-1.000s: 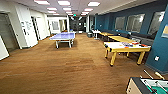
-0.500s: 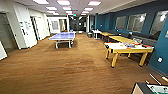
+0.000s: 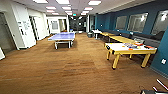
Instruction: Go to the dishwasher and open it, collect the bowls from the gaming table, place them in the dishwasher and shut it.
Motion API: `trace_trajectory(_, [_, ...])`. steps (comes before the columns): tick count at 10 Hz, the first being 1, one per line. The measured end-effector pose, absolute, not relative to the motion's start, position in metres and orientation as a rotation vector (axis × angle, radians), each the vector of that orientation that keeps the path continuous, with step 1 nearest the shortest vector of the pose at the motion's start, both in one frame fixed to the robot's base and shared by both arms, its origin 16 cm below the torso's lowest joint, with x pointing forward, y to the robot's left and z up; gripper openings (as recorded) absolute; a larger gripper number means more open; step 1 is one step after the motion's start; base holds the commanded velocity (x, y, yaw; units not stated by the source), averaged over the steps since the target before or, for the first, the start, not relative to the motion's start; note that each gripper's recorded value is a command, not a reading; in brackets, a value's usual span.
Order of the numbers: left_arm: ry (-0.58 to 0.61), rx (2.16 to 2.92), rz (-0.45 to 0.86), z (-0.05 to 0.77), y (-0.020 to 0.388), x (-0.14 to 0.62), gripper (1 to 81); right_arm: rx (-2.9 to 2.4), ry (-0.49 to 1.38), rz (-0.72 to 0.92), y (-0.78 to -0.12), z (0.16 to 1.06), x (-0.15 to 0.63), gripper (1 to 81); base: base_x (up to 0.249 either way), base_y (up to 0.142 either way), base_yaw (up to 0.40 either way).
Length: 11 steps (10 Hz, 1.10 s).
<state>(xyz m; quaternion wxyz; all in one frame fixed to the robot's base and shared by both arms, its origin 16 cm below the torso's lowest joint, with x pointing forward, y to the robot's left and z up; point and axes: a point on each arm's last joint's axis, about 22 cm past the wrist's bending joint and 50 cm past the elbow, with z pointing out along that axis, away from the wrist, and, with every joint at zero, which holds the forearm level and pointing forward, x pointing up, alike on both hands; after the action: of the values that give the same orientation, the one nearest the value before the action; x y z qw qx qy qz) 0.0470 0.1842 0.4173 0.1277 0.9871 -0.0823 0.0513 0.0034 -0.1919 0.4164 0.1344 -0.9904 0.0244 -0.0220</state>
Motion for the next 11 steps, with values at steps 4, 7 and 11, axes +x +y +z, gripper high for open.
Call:
trace_trajectory(4, [-0.239,2.866,0.148,0.418,0.179,0.046,81.1,-2.875,0.072,-0.064,-0.194,0.416,0.003,81.1,0.216,0.0,0.0])
trace_trajectory(7, [-0.238,2.868,0.149,0.418,0.181,0.046,81.1,-2.877,0.072,-0.066,-0.196,0.416,0.005,81.1,0.219,0.0,0.0])
trace_trajectory(11, [-0.234,2.876,0.147,0.417,0.188,0.046,81.1,-2.88,0.071,-0.066,-0.198,0.416,0.005,81.1,0.22,0.0,0.0])
